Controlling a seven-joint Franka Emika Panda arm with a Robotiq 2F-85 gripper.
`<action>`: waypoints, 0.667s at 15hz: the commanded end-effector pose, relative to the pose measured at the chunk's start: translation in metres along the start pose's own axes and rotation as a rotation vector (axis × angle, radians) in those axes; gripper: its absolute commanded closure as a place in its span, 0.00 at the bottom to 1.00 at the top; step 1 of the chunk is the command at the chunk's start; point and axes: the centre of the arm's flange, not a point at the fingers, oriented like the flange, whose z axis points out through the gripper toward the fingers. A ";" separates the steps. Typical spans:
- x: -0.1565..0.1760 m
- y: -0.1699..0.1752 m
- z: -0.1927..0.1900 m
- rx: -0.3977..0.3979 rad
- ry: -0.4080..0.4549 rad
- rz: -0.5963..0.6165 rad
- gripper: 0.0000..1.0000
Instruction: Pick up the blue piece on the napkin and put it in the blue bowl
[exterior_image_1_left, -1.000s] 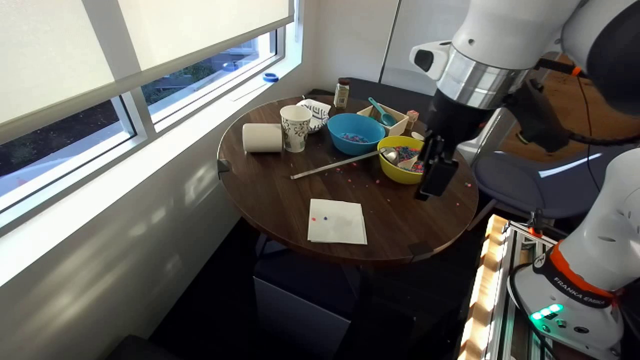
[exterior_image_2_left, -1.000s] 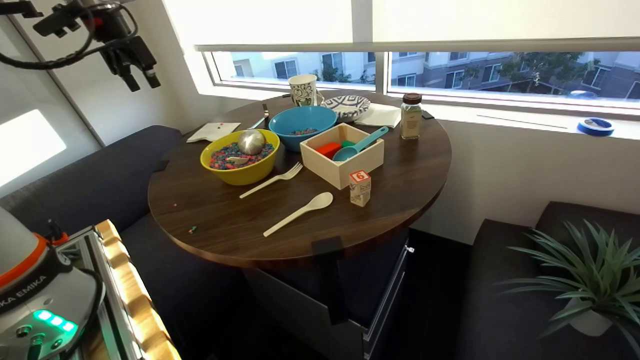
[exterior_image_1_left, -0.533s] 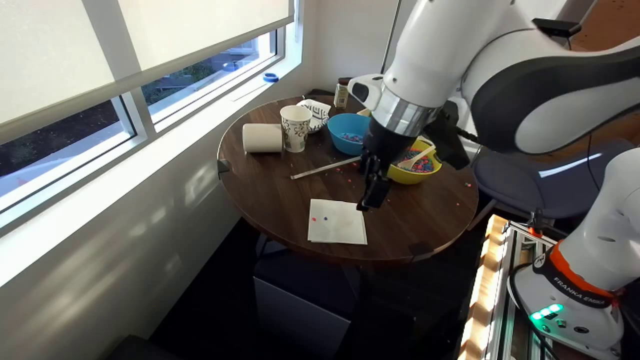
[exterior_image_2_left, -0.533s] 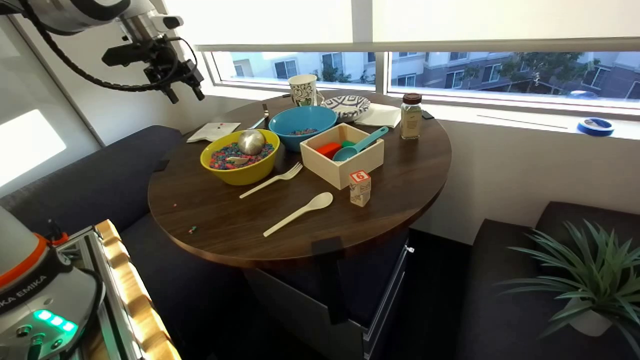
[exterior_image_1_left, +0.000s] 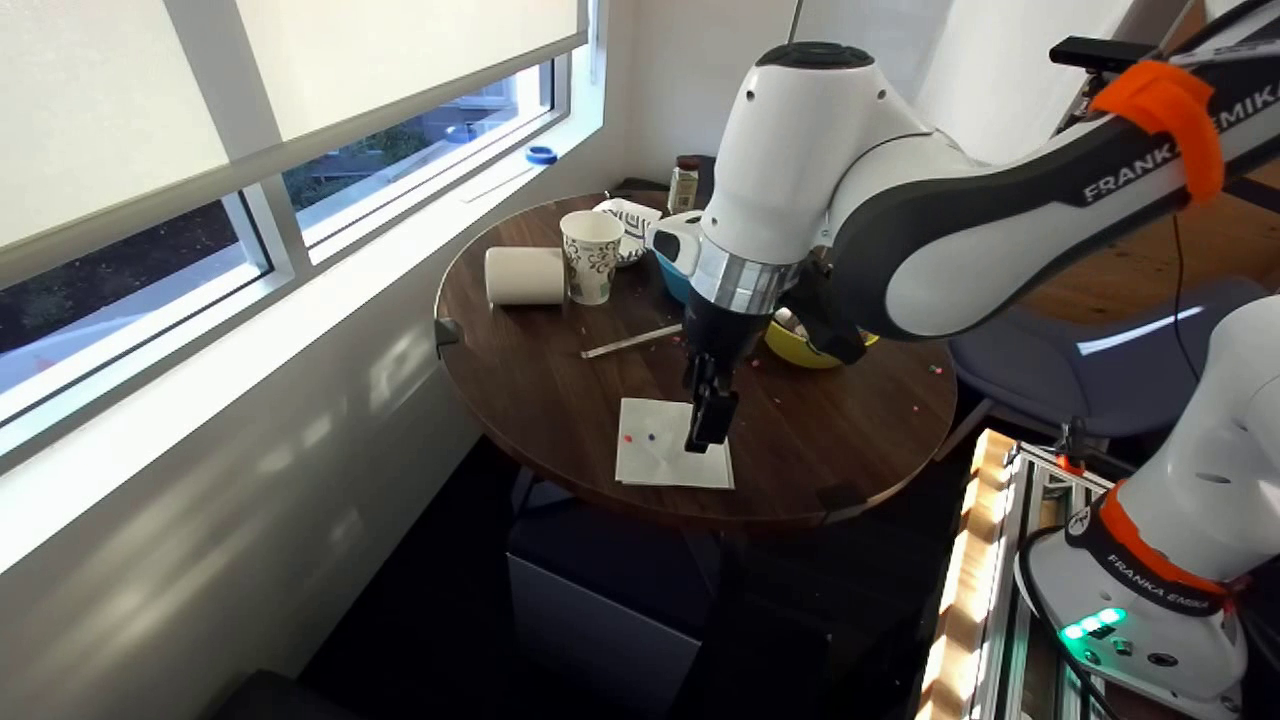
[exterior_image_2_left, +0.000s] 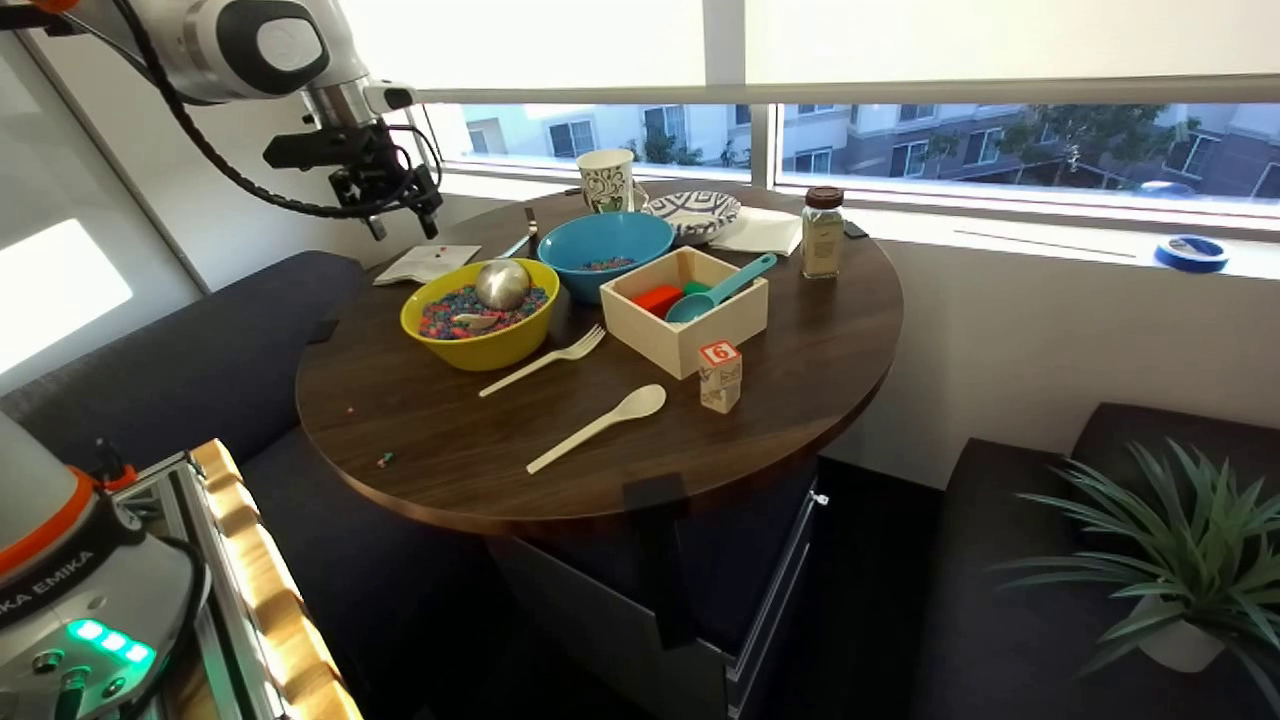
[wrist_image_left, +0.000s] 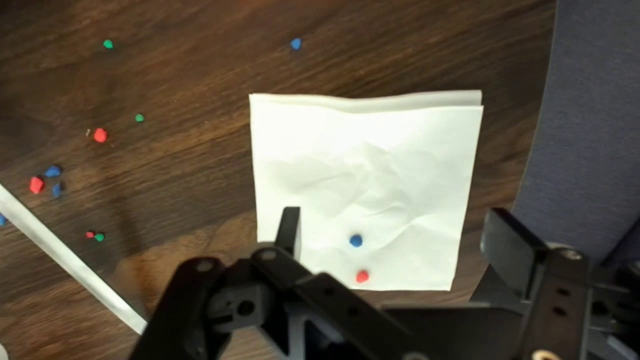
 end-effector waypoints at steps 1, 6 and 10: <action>0.015 0.004 0.017 0.028 -0.010 -0.010 0.38; 0.028 0.010 0.028 0.009 -0.024 -0.012 0.64; 0.040 0.014 0.030 -0.004 -0.026 -0.020 0.63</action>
